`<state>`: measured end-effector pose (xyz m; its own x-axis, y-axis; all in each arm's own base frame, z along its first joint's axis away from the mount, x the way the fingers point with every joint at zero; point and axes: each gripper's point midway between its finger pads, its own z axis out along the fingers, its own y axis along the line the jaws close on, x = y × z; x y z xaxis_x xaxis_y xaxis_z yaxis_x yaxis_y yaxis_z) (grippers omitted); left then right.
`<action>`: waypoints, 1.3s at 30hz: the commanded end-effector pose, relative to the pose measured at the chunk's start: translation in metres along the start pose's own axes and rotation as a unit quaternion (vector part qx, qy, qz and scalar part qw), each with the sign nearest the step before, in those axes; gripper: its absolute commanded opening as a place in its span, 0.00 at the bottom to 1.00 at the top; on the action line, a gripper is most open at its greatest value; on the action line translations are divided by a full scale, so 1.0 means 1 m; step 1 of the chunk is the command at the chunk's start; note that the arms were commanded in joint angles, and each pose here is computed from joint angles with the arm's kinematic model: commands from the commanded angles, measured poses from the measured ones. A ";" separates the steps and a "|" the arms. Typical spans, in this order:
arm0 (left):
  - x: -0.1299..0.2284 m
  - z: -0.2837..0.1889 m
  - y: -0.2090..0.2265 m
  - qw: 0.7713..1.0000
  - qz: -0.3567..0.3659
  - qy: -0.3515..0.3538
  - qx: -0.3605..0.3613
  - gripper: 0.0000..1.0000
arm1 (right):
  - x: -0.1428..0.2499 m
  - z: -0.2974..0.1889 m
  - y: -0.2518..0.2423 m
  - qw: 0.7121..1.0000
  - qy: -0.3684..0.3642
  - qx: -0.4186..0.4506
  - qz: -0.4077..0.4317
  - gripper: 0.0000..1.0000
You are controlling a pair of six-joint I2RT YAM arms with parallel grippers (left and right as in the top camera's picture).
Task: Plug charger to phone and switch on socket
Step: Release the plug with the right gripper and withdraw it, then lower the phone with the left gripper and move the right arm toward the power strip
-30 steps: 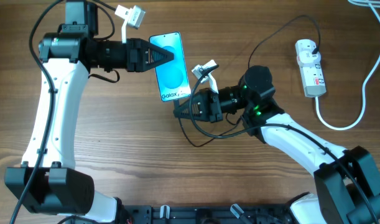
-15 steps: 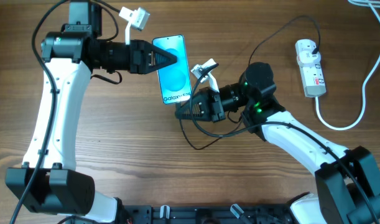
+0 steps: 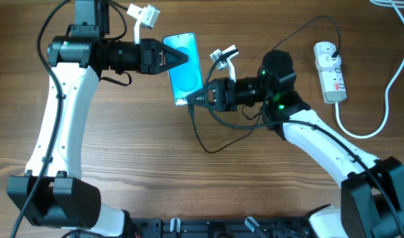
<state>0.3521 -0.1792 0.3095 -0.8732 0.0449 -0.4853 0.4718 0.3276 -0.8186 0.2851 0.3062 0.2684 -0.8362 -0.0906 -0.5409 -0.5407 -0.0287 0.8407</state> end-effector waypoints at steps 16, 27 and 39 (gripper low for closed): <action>0.020 0.011 0.077 0.989 -0.086 0.015 -0.121 0.04 | -0.046 -0.098 -0.076 0.950 -0.123 0.286 -0.042 0.62; 0.029 0.118 0.171 0.989 -0.125 0.057 -0.053 0.04 | -0.003 -0.200 -0.011 0.822 -0.192 0.535 -0.041 0.72; 0.074 0.145 0.245 0.980 -0.166 0.095 -0.061 0.04 | 0.031 -0.208 -0.023 0.809 -0.145 0.569 0.005 0.72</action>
<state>0.4259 -0.2302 0.0372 -0.9903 0.0610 -0.1249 0.1386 0.4976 -0.8562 0.2890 0.1006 0.2377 -0.7405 0.1750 -0.6489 -0.1314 0.9092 0.3951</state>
